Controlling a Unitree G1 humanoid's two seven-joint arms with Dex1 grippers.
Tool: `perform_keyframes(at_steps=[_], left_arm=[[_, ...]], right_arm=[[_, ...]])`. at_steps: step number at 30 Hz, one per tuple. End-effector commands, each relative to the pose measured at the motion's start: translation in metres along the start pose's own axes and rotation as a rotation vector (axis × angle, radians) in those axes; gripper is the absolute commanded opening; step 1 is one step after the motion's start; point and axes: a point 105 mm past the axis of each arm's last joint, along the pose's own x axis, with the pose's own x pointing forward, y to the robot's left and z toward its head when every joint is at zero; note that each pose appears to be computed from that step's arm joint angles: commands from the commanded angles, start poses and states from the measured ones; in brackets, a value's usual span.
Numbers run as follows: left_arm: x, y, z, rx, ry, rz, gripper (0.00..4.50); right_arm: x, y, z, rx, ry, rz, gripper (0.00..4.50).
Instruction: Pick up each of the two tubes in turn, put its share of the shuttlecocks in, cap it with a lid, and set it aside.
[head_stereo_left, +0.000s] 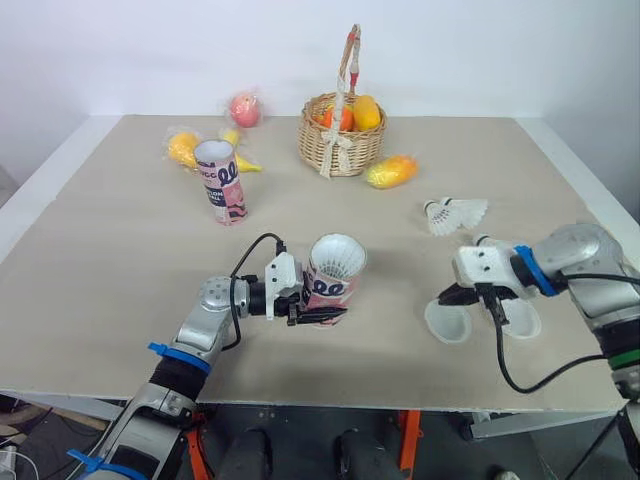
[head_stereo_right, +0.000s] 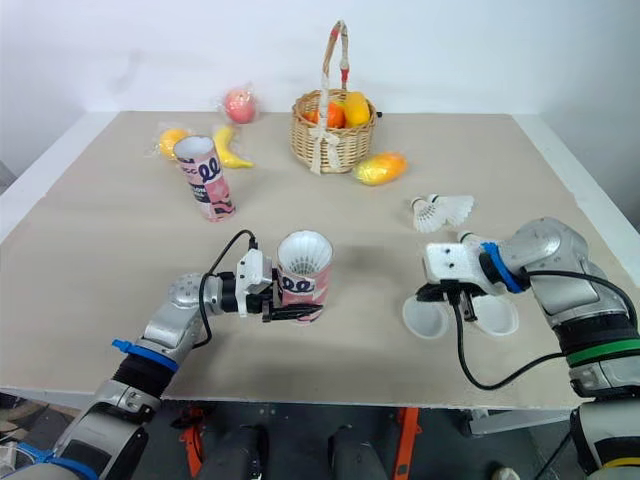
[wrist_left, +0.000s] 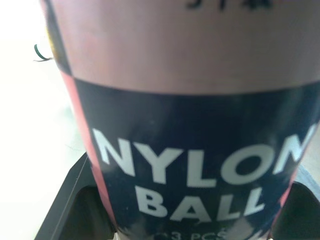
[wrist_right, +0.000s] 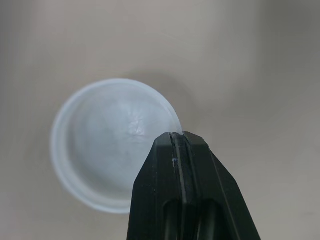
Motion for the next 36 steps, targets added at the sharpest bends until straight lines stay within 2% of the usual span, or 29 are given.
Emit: perform_keyframes(at_steps=[1,3,12,18,26,36], left_arm=[[0.005,-0.004,-0.007,0.002,0.033,-0.025,2.87],[0.007,-0.004,-0.007,0.001,0.033,-0.026,2.87],[0.006,-0.002,-0.009,0.003,0.049,-0.040,2.87],[0.002,0.000,-0.010,0.010,0.061,-0.040,2.87],[-0.001,0.001,-0.011,0.010,0.064,-0.027,2.87],[-0.006,-0.001,-0.014,0.002,0.071,-0.014,2.87]], right_arm=[[-0.034,-0.016,0.060,-0.114,-0.193,-0.073,0.06],[-0.047,-0.021,0.089,-0.180,-0.268,-0.095,0.06],[-0.063,-0.033,0.170,-0.353,-0.475,-0.083,0.06],[-0.030,-0.029,0.199,-0.517,-0.408,0.008,0.06],[0.005,-0.033,0.205,-0.724,-0.244,0.007,0.06],[-0.005,-0.022,0.204,-0.912,-0.165,0.017,0.06]])
